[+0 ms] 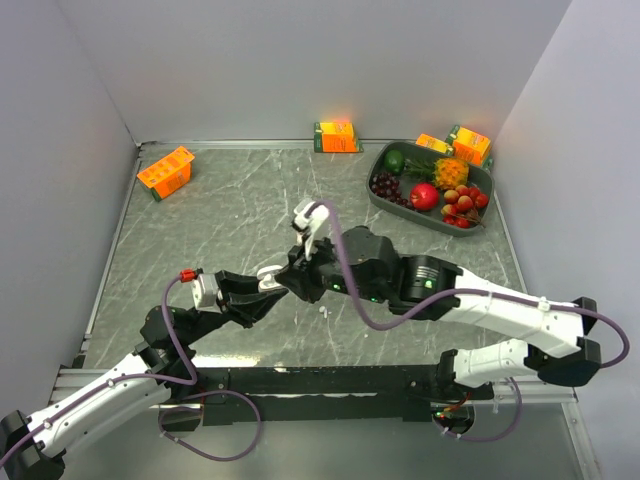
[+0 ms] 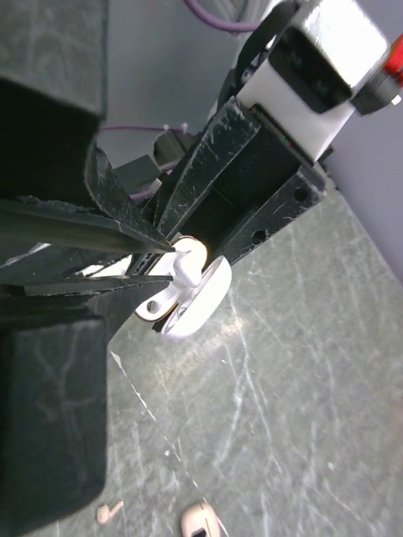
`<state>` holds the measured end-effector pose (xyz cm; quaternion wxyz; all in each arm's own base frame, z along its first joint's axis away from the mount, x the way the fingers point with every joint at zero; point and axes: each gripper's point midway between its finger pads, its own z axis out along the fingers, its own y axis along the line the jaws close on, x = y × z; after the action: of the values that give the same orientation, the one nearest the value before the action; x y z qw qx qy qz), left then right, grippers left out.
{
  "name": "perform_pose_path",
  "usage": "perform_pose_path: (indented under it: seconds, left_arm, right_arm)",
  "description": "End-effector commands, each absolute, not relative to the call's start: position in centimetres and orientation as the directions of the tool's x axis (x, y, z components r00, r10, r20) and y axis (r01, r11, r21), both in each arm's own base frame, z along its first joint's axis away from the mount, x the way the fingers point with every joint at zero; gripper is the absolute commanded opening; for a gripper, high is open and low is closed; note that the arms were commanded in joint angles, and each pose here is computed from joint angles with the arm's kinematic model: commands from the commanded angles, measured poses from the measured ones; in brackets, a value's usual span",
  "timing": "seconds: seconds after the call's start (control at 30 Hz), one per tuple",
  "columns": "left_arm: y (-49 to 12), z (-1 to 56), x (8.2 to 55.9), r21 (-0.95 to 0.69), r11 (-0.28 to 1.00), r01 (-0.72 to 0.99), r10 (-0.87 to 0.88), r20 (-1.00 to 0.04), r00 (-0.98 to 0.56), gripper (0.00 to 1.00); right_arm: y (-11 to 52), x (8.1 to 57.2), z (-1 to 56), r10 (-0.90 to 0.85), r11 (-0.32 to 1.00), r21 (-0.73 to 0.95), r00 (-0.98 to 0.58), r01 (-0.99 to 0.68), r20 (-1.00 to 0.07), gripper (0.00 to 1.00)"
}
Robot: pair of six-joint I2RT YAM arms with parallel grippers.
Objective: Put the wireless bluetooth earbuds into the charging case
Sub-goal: Place the earbud in the charging case.
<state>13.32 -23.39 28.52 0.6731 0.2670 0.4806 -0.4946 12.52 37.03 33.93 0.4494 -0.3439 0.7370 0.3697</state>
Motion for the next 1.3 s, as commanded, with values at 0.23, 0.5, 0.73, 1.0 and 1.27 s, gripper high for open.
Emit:
perform_pose_path:
  seconds: [0.23,0.5,0.73,1.0,1.27]
  left_arm:
    - [-23.2,30.4,12.9,-0.095,0.354,0.930,-0.459,-0.884,0.085,0.01]
    - [-23.2,30.5,12.8,-0.088,0.348,0.933,-0.451,-0.888,0.085,0.01]
    - [-23.3,30.5,12.6,-0.085,0.338,0.937,-0.452,-0.888,0.083,0.01]
    - [-23.3,30.3,12.5,-0.090,0.335,0.938,-0.455,-0.887,0.078,0.01]
    - [-23.2,30.3,12.6,-0.089,0.343,0.935,-0.456,-0.886,0.083,0.01]
  right_arm:
    - [35.9,13.4,35.5,-0.127,0.529,0.245,-0.361,-0.812,-0.924,0.06]
    - [36.8,13.8,34.5,-0.172,0.535,0.225,-0.366,-0.814,-0.914,0.00]
    - [37.2,14.1,34.5,-0.169,0.539,0.227,-0.368,-0.811,-0.914,0.00]
    - [37.9,13.6,34.9,-0.171,0.502,0.237,-0.363,-0.832,-0.916,0.00]
    - [38.4,12.4,34.9,-0.181,0.458,0.246,-0.361,-0.854,-0.915,0.00]
